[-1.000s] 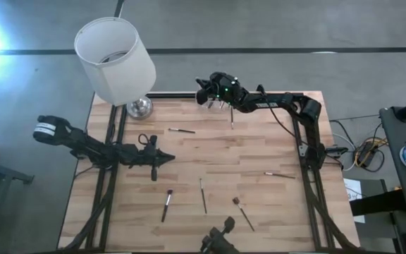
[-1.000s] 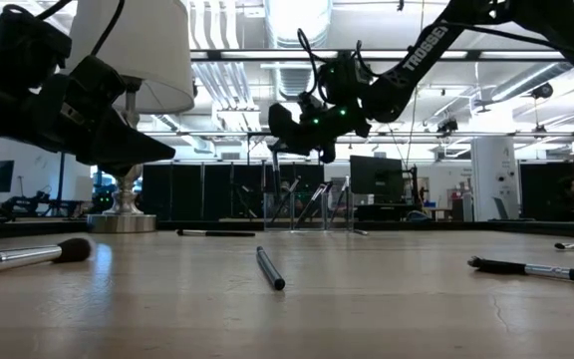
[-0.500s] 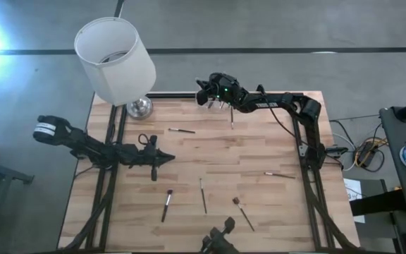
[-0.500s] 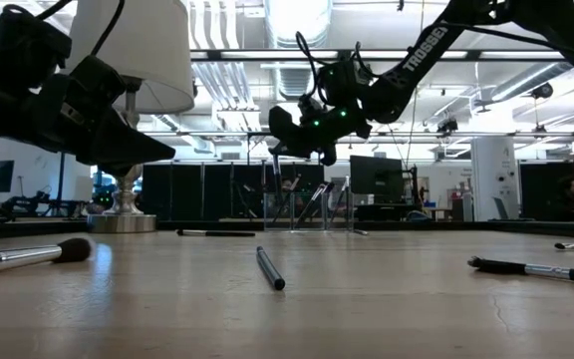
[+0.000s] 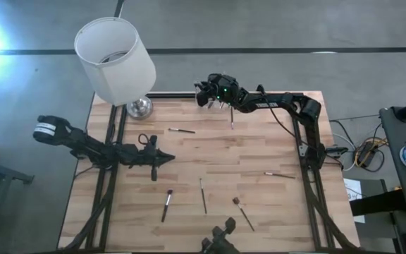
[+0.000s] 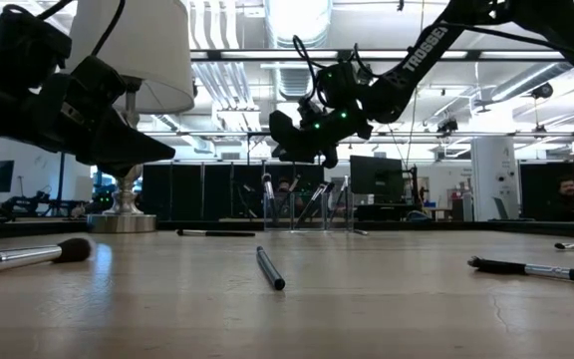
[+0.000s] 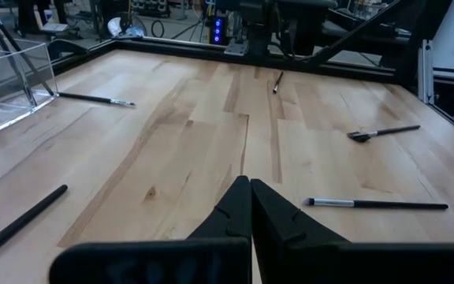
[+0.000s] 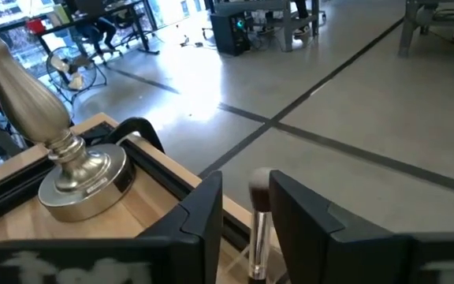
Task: Put items in baskets/containers
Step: Put the eyeshadow brush into the transparent organizer
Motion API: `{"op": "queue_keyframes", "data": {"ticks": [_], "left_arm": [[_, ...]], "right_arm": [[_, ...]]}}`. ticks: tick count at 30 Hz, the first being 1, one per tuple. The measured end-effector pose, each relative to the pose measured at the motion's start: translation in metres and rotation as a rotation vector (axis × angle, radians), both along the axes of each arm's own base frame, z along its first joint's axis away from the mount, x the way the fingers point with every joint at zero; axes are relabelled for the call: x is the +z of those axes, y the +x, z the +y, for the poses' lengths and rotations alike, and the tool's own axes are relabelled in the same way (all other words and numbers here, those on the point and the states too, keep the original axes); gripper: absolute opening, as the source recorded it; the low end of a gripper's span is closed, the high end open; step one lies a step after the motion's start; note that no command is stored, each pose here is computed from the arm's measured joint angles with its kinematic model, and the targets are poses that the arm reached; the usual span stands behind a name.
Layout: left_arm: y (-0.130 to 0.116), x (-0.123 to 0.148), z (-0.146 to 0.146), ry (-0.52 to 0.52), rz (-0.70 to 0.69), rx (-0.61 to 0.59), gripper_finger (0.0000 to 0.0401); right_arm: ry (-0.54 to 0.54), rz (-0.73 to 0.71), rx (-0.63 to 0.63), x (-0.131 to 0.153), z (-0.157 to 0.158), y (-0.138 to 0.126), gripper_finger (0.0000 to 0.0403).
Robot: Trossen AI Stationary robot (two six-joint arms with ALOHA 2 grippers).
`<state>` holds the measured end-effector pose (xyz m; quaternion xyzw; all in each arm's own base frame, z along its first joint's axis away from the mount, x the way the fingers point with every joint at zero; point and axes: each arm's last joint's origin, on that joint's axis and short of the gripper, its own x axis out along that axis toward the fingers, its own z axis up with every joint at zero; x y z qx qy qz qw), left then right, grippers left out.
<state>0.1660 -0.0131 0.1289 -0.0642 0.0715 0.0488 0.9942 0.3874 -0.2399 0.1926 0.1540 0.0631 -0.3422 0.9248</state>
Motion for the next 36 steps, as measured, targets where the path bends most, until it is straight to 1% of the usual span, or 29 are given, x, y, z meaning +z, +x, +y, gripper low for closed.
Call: {"op": "queue_keyframes", "data": {"ticks": [2, 5, 9, 10, 12, 16, 22, 24, 26, 28, 30, 32, 34, 36], "left_arm": [[0.0, 0.0, 0.0, 0.0, 0.003, 0.0, 0.0], [0.0, -0.001, 0.0, 0.001, 0.015, 0.0, 0.0], [0.0, -0.004, 0.0, -0.004, 0.041, 0.002, 0.0], [0.0, -0.005, 0.0, -0.012, 0.052, 0.003, 0.0], [0.001, -0.005, 0.0, -0.033, 0.072, 0.004, 0.0], [0.005, -0.006, -0.001, -0.044, 0.119, -0.003, 0.0], [0.016, 0.0, -0.012, -0.046, 0.176, -0.045, 0.0], [0.021, 0.003, -0.022, -0.029, 0.215, -0.066, 0.0], [0.027, 0.008, -0.034, 0.008, 0.282, -0.066, 0.0], [0.031, 0.015, -0.045, 0.04, 0.358, -0.034, 0.0], [0.036, 0.022, -0.055, 0.042, 0.4, 0.02, 0.0], [0.041, 0.029, -0.062, 0.009, 0.398, 0.066, 0.0], [0.047, 0.033, -0.066, -0.025, 0.388, 0.081, 0.0], [0.051, 0.033, -0.067, -0.033, 0.395, 0.091, 0.0]], "right_arm": [[0.006, 0.01, 0.0, 0.001, 0.001, -0.001, 0.0093], [0.01, 0.041, 0.003, 0.009, 0.003, -0.004, 0.0071], [-0.014, 0.159, 0.031, 0.026, 0.013, -0.012, 0.0032], [-0.029, 0.196, 0.038, 0.031, 0.017, -0.015, 0.0021], [-0.07, 0.256, 0.042, 0.042, 0.031, -0.018, 0.0012], [-0.135, 0.294, 0.075, 0.049, 0.064, -0.031, 0.0009], [-0.14, 0.309, 0.159, 0.038, 0.12, -0.064, 0.0008], [-0.159, 0.332, 0.157, 0.031, 0.141, -0.075, 0.0008], [-0.19, 0.343, 0.143, 0.028, 0.161, -0.087, 0.0008], [-0.211, 0.338, 0.122, 0.026, 0.176, -0.098, 0.0008], [-0.223, 0.329, 0.129, 0.024, 0.19, -0.108, 0.0008], [-0.218, 0.315, 0.164, 0.021, 0.203, -0.116, 0.0008], [-0.21, 0.29, 0.197, 0.019, 0.213, -0.122, 0.0008], [-0.207, 0.273, 0.223, 0.018, 0.222, -0.128, 0.0008]]}}
